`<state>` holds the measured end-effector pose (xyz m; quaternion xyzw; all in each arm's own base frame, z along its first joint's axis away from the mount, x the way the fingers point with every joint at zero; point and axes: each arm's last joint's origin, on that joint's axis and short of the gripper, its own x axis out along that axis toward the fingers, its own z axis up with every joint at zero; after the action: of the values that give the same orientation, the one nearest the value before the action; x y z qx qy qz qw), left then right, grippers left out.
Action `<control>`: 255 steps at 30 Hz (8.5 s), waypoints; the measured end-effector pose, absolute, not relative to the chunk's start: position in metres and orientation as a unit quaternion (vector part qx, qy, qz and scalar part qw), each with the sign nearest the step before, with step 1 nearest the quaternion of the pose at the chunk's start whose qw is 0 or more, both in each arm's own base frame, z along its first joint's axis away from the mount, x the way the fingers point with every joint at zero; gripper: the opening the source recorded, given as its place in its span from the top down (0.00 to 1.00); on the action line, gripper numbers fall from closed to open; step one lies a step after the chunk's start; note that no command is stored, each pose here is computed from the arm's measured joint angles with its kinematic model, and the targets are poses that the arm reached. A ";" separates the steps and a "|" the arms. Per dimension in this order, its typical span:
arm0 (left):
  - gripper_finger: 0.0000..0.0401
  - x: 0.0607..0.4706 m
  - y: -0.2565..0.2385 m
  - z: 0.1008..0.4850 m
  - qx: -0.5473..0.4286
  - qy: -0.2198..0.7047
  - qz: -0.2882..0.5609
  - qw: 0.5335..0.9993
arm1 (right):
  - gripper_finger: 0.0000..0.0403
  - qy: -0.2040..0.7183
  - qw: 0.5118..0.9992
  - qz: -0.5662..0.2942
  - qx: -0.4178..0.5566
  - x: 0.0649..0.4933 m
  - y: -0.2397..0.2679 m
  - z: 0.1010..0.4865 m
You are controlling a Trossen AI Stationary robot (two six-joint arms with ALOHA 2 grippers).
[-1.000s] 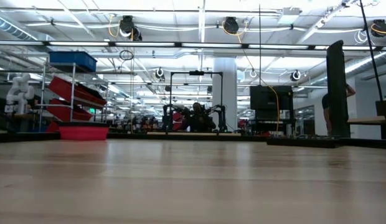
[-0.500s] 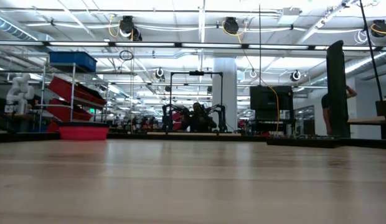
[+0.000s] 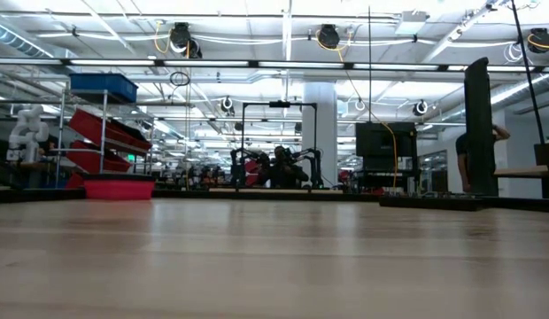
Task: Coil cords
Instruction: Coil the yellow cable wire onto the spool
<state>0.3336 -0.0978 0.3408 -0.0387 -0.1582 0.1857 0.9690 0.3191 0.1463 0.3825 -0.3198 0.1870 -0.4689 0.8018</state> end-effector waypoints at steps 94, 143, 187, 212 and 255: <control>0.99 0.346 -0.068 0.332 0.006 -0.133 0.217 0.967 | 0.45 0.215 0.788 -0.391 -0.424 0.308 0.193 0.378; 0.99 0.342 0.058 0.147 -0.304 0.419 -0.275 0.810 | 0.47 0.193 0.915 -0.246 -0.254 0.215 0.206 0.403; 0.99 0.359 0.065 0.176 -0.125 0.463 -0.058 0.875 | 0.47 0.275 0.930 -0.221 -0.099 0.232 0.190 0.395; 0.99 0.344 0.042 0.209 0.093 0.479 0.192 0.852 | 0.47 0.447 0.874 -0.155 -0.115 0.324 0.069 0.251; 0.70 0.362 -0.026 0.132 0.356 0.539 0.216 0.733 | 0.65 0.571 0.811 -0.121 0.019 0.302 0.075 0.279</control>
<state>0.3623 -0.0263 0.1325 0.3557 0.5385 0.2159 0.7327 0.3025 0.0755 0.2786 0.0189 0.5715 -0.1214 0.8114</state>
